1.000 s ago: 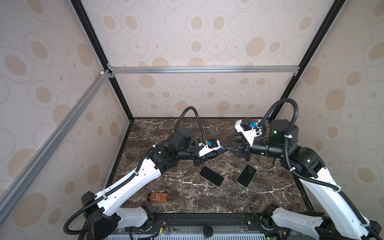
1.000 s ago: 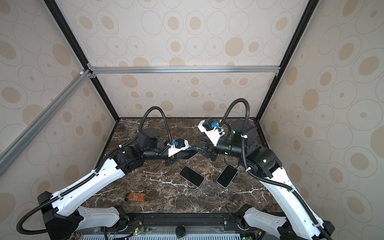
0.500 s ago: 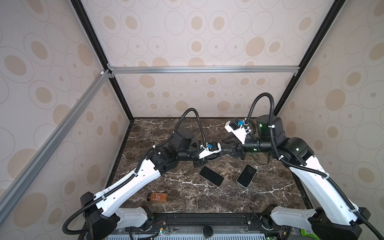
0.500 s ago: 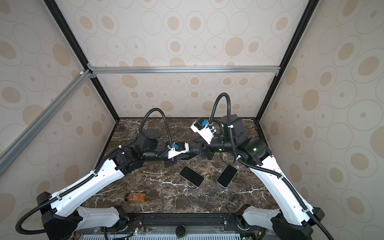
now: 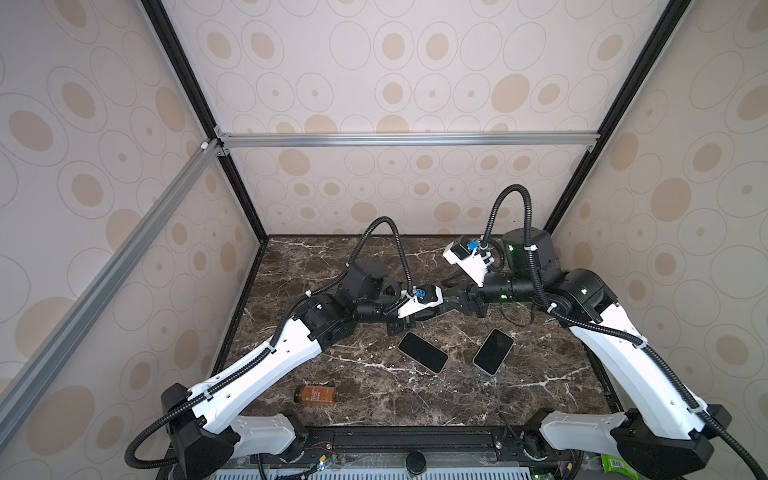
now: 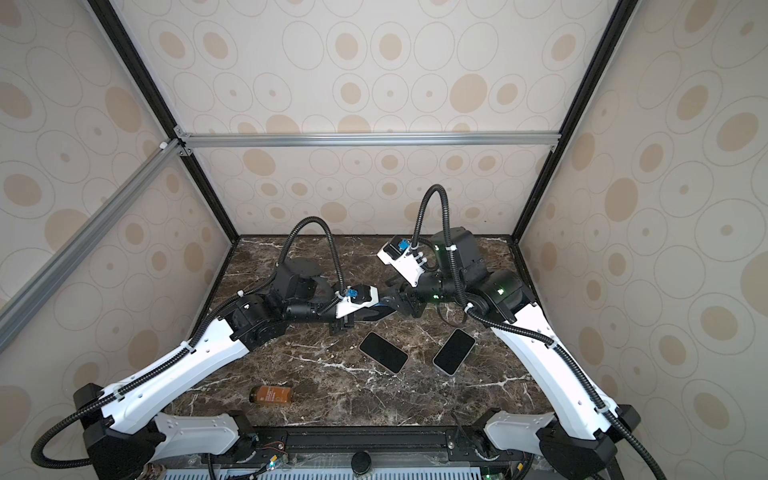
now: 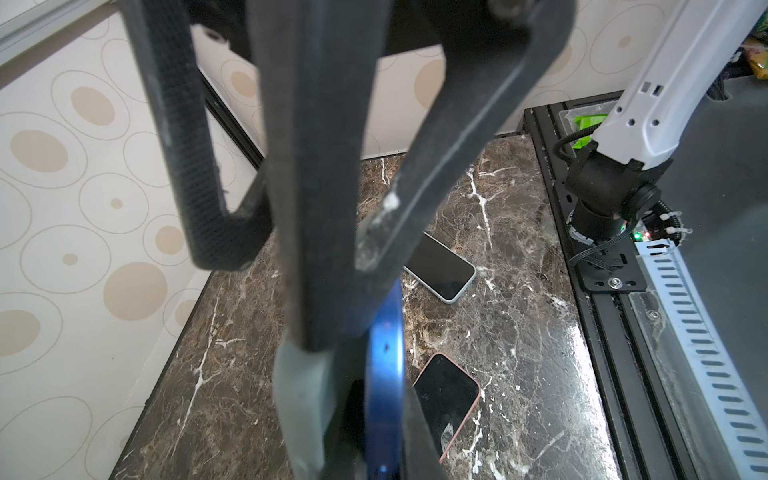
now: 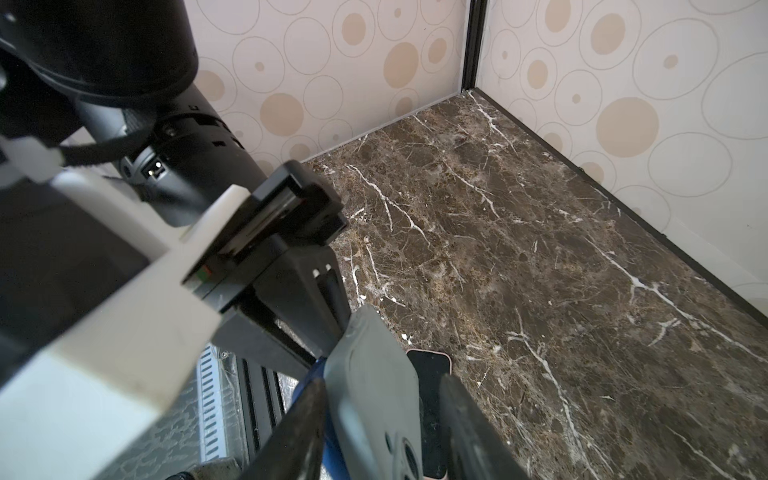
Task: Take the phone out of the phone case
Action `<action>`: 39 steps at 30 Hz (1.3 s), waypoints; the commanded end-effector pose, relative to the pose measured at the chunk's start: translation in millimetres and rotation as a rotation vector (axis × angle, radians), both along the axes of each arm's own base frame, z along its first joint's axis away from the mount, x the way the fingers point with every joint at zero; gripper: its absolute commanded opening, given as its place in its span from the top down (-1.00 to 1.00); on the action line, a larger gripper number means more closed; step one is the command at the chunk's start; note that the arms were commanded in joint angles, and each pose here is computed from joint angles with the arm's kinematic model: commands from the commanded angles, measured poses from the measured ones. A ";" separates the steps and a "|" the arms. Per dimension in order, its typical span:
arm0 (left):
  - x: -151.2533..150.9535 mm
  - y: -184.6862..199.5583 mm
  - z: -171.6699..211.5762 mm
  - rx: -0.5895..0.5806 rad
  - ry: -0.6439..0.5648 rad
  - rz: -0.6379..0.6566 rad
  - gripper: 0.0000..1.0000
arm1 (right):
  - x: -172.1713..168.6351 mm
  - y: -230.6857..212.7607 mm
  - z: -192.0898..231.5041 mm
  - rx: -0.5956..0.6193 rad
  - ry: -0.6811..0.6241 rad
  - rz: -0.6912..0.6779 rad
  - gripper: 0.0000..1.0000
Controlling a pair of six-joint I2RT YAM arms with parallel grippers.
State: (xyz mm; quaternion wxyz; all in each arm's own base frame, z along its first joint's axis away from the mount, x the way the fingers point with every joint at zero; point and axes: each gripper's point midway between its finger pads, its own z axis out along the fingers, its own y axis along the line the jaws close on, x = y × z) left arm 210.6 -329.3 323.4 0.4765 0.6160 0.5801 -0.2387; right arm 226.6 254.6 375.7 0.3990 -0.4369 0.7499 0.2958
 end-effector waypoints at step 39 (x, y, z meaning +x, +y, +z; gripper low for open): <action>-4.0 4.0 66.2 -0.179 -0.161 0.016 1.00 | -0.7 2.2 -23.2 -0.023 0.252 0.035 0.92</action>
